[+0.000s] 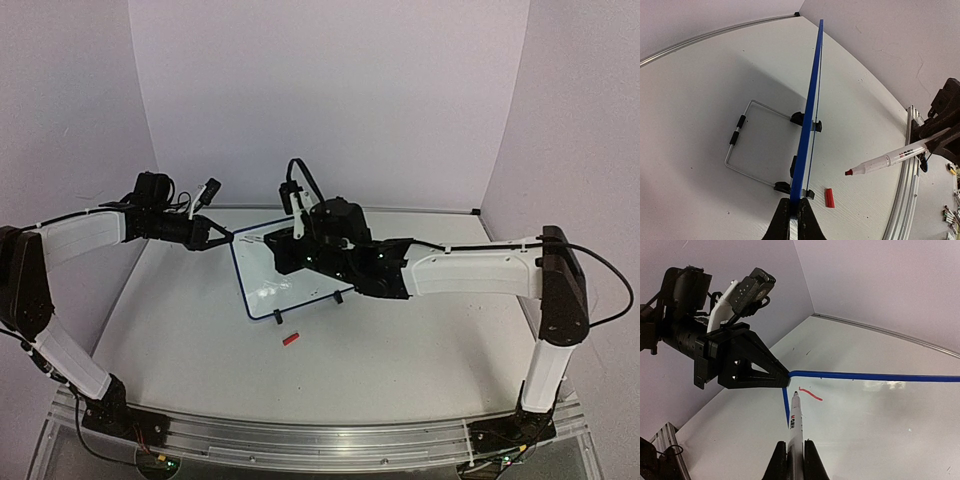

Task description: Write a sentence on the whiteboard

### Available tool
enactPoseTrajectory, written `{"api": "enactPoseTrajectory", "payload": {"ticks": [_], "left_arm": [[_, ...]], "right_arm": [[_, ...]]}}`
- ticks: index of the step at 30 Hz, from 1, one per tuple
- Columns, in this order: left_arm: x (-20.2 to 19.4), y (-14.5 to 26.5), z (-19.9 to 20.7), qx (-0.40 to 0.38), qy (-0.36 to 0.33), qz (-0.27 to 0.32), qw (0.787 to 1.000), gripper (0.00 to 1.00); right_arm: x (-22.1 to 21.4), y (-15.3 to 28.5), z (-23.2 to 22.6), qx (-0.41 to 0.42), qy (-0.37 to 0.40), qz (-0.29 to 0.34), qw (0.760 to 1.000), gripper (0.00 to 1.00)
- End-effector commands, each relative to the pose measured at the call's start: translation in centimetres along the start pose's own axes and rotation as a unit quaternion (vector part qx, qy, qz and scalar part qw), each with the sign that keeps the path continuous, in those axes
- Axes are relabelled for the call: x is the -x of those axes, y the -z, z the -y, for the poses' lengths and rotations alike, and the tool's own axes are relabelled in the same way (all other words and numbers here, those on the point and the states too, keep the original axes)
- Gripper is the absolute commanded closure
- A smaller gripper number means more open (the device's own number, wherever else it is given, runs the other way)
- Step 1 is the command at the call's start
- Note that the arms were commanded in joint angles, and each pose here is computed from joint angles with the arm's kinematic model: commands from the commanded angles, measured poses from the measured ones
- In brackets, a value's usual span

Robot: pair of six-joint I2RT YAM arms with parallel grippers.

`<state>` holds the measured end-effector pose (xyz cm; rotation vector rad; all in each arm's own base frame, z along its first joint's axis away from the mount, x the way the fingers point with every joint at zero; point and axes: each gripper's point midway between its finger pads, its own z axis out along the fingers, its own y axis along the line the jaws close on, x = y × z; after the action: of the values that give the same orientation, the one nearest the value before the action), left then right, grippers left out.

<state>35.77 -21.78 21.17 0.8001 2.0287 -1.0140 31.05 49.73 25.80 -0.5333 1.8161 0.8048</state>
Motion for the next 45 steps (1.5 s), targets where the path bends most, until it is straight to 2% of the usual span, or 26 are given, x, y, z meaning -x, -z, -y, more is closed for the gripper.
{"api": "enactPoseTrajectory", "payload": {"ticks": [1,27,45], "left_arm": [[1.3,1.0,1.0,-0.003,-0.022,0.018,1.0,1.0],[1.3,1.0,1.1,-0.003,-0.023,0.019,1.0,1.0],[1.5,1.2,1.3,-0.002,-0.027,0.022,0.999,1.0]], "right_arm": [[1.7,0.2,-0.6,0.003,0.0,0.021,1.0,1.0],[-0.7,-2.2,0.4,-0.025,0.013,-0.003,1.0,1.0],[-2.4,-2.0,1.0,-0.03,0.008,-0.025,0.999,1.0]]}}
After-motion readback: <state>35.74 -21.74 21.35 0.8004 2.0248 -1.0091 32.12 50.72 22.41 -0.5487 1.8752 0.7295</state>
